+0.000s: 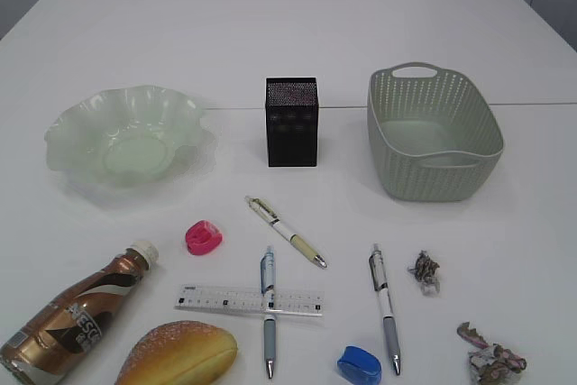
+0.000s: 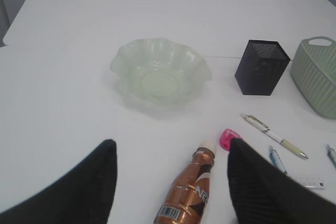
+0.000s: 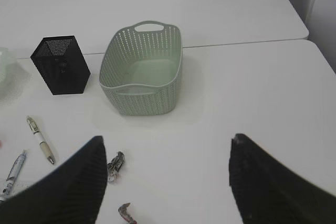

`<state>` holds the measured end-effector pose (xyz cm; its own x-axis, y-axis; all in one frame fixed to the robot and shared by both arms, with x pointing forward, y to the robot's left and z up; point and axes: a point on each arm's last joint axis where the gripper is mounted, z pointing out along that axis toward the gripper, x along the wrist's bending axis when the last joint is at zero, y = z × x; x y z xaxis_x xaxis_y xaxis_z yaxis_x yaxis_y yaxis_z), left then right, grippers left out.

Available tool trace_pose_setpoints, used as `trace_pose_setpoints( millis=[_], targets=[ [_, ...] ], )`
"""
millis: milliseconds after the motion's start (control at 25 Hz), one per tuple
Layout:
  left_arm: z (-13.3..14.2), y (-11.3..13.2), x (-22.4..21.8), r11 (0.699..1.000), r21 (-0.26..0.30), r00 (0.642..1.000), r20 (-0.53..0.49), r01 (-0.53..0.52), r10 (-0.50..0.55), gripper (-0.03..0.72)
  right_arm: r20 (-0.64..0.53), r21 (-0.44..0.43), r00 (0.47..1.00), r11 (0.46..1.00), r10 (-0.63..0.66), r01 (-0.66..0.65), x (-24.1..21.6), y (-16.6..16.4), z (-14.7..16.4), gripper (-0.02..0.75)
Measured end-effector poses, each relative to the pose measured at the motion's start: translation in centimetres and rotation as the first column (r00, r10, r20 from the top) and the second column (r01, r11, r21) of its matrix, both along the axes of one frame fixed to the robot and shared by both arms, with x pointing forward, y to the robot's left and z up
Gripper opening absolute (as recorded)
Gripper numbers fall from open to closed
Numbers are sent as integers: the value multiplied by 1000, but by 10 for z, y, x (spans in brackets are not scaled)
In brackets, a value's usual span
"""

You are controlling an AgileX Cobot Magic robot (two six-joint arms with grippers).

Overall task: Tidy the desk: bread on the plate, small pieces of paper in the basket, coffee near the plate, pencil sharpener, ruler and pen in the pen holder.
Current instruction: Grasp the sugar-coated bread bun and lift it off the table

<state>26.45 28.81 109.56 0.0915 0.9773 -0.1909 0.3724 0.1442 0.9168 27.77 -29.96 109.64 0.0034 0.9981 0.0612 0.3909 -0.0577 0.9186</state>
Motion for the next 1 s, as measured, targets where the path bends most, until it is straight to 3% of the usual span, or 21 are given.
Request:
trace_pose_setpoints(
  millis=[280, 600, 1000],
  targets=[
    [2, 0, 26, 1000, -8, 999, -40, -13, 13, 486, -4, 16, 1000, 1000, 12, -12, 29, 3, 3, 531],
    [9, 1, 33, 999, -29, 999, 34, -28, 29, 486, 9, 19, 1000, 1000, 14, -14, 44, 5, 16, 531],
    [17, -5, 57, 999, -17, 999, 2, 41, -41, 486, 2, 20, 1000, 1000, 15, -15, 69, 6, 41, 531]
  ],
)
